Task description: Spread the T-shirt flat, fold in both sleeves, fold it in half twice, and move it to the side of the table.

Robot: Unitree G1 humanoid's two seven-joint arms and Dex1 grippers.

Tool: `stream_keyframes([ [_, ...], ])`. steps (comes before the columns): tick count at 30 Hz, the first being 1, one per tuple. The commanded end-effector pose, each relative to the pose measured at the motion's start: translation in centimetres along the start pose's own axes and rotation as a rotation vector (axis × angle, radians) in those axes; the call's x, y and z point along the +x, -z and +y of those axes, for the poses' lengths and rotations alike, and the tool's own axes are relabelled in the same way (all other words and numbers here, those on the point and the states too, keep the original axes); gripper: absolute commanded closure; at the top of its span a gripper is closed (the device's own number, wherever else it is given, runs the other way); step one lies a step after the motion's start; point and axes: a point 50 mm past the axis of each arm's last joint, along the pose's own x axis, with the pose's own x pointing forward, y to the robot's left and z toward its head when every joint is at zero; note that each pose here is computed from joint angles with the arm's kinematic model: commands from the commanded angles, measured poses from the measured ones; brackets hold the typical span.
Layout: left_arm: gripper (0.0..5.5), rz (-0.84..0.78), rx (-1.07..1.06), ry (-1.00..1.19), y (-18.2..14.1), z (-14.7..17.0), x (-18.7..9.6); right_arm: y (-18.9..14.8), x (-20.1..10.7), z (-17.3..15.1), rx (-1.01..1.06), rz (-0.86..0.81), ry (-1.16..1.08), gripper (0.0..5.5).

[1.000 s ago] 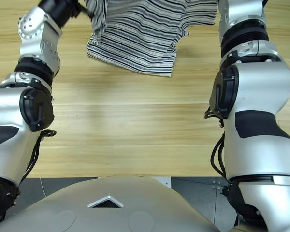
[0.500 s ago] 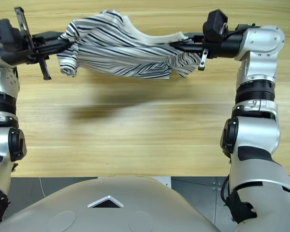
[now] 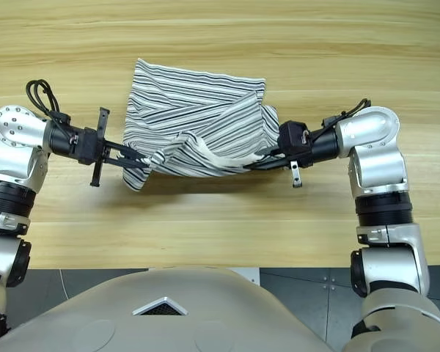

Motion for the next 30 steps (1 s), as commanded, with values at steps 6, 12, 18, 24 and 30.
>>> stream_keyframes([
  [6, 5.4, 0.04, -0.059, 0.118, 0.0, -2.6, 1.8, 1.7, 1.0, 1.4, 0.053, 0.111, 0.024, 5.36],
  [12, 5.4, 0.061, -0.083, 0.151, -0.4, -3.2, 1.8, 3.2, 2.0, 3.2, 0.114, 0.174, -0.057, 5.36],
  [18, 4.36, 0.073, -0.113, 0.159, -0.3, -3.2, 1.7, 3.0, 2.3, 4.1, 0.136, 0.173, -0.116, 4.57],
  [24, 3.29, 0.061, -0.111, 0.164, -0.5, -3.4, 1.3, 2.3, 1.7, 4.3, 0.157, 0.176, -0.174, 3.32],
  [30, 2.45, -0.044, -0.114, 0.162, -2.0, -3.0, 0.8, 1.9, 0.8, 4.4, 0.189, 0.185, -0.222, 2.31],
])
